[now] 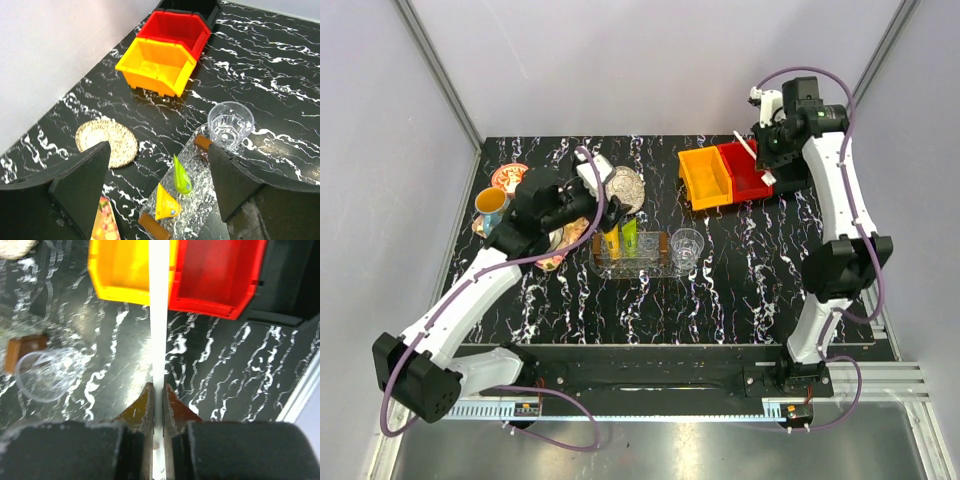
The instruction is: Prepare toiletry sets of a toothbrush and toothpaste on the tray
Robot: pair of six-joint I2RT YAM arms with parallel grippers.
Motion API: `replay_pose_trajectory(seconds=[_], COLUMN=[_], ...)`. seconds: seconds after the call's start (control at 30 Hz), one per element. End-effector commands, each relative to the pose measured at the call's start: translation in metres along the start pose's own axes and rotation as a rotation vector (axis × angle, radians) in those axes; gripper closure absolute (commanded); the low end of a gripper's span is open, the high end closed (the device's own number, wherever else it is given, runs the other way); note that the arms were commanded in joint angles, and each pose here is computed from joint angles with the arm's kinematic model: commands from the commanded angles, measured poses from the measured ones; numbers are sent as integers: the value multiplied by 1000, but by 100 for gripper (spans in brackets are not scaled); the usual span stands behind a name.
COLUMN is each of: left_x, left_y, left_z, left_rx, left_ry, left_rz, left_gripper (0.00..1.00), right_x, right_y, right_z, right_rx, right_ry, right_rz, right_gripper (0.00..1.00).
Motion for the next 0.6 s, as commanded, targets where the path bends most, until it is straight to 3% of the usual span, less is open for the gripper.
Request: replay_pose_trajectory(seconds=[0.0,0.3,0.57], left_x=[30,45,25], left_y=[-18,-44,-62], left_z=[-5,-19,-38], left_rx=[-39,18,29], left_ry=[-18,-24,57], left_rz=[-157,-512,-738], left_gripper=[17,18,21], right_x=[-7,-17,-20], right_y=[54,140,190], right_z=[44,72,80], right_rx=[217,534,733], right_ry=[-37,-39,-41], right_rz=[58,158,213], right_gripper=[100,100,100])
Point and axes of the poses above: each gripper's point midway between its finger pads, its own z axis back along the fingers, its own y axis along the line the jaws close on, x = y × z, the point moved 4 cm from there along z, back along the fingers, and after that the axes turned 12 degrees about z, right-handed, at the moved point
